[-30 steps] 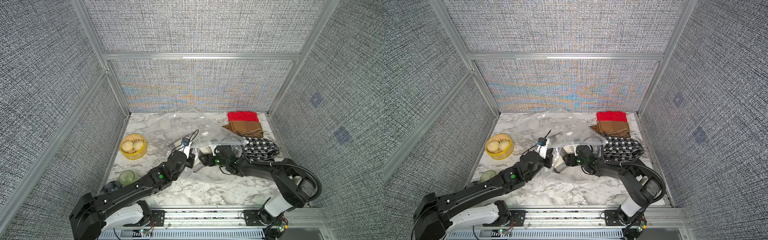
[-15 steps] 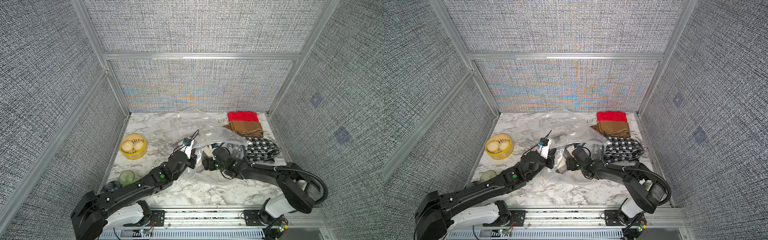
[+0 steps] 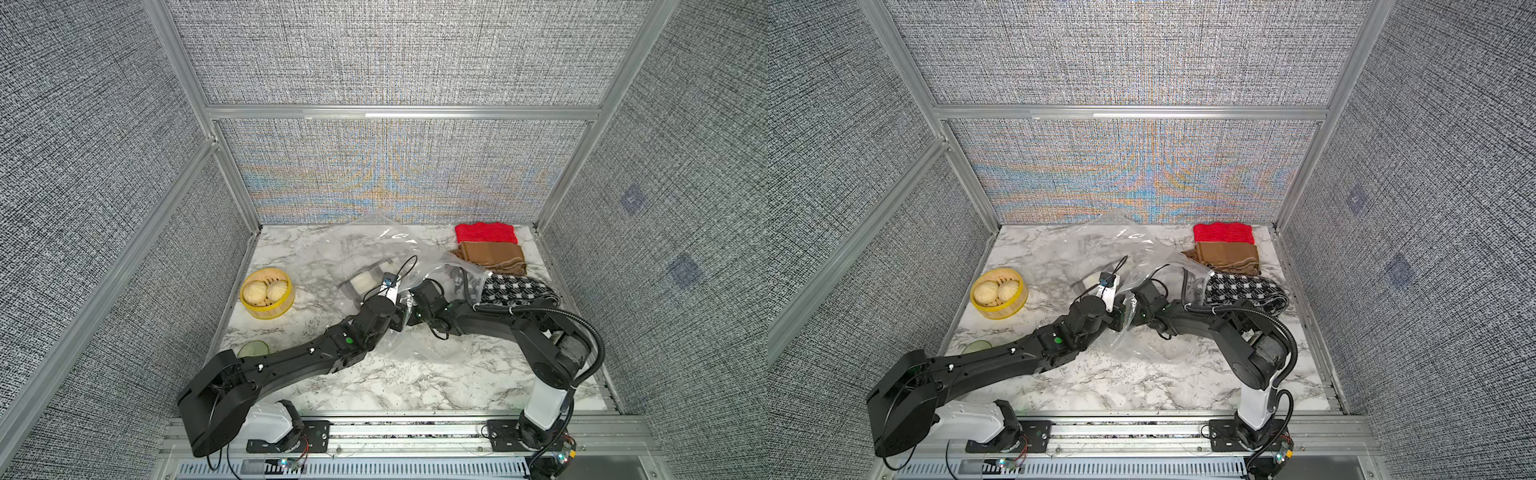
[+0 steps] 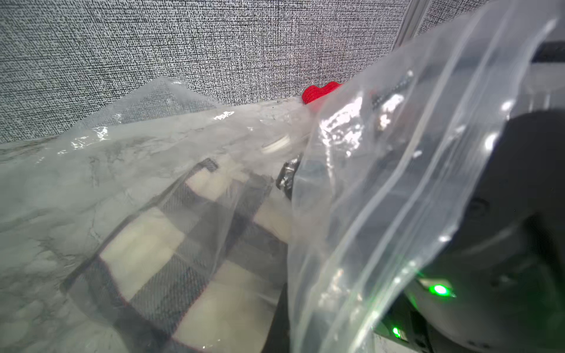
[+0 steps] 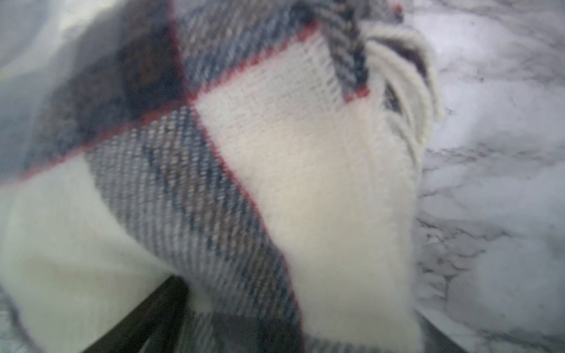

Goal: Take the scarf out of the vacuum bag
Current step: Take out the scarf from the vacuum bag.

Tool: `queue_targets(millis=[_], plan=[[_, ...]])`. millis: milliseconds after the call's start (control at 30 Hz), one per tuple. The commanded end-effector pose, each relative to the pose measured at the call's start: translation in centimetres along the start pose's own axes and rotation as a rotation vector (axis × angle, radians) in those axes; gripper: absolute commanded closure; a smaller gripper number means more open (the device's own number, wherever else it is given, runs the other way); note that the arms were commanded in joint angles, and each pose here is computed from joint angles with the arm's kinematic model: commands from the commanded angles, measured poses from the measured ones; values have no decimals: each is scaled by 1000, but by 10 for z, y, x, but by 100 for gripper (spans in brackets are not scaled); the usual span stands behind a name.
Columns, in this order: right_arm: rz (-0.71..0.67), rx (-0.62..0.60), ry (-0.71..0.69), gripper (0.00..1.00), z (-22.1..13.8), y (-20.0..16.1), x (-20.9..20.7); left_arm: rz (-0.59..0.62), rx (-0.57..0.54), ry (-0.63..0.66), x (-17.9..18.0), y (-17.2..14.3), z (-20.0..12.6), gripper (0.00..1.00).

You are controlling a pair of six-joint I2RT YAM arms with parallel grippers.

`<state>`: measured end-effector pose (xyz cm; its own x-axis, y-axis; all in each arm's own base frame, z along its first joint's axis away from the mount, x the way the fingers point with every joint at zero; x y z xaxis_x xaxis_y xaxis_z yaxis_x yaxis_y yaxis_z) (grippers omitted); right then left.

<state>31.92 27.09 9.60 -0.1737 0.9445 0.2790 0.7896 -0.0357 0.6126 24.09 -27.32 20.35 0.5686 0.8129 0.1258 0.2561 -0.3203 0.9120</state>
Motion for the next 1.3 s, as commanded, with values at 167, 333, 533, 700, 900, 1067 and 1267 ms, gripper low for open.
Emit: queue_targets(millis=[167, 333, 533, 700, 900, 1067, 1267], plan=[[51, -76, -46, 1, -42, -23, -23, 3, 34, 101, 5, -6, 19, 100], [114, -62, -13, 1, -62, -29, -28, -4, 36, 100, 4, -10, 22, 100], [225, 50, 203, 1, -52, -51, -6, -24, -7, 68, 3, -2, 14, 100], [361, 55, 323, 1, -25, -62, 5, -30, -48, 11, 1, 12, 3, 100], [416, 25, 404, 1, 11, -55, 24, -36, -74, -65, -3, 14, -9, 100], [388, -36, 373, 17, 28, -45, 29, -43, -69, -59, 0, 6, -13, 100], [313, -94, 362, 100, 24, -27, 32, -37, -35, 36, 8, -3, -8, 100]])
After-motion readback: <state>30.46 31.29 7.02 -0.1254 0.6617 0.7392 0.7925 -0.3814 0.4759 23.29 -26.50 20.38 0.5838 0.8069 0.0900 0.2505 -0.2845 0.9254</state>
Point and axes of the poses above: each gripper's point midway between its finger pads, its own z axis out along the fingers, its own x axis along the line the jaws close on, y = z × x, the point moved 6 cm from there along -z, back along the fingers, and after that the axes turned 15 degrees about z, right-handed, at the moved point
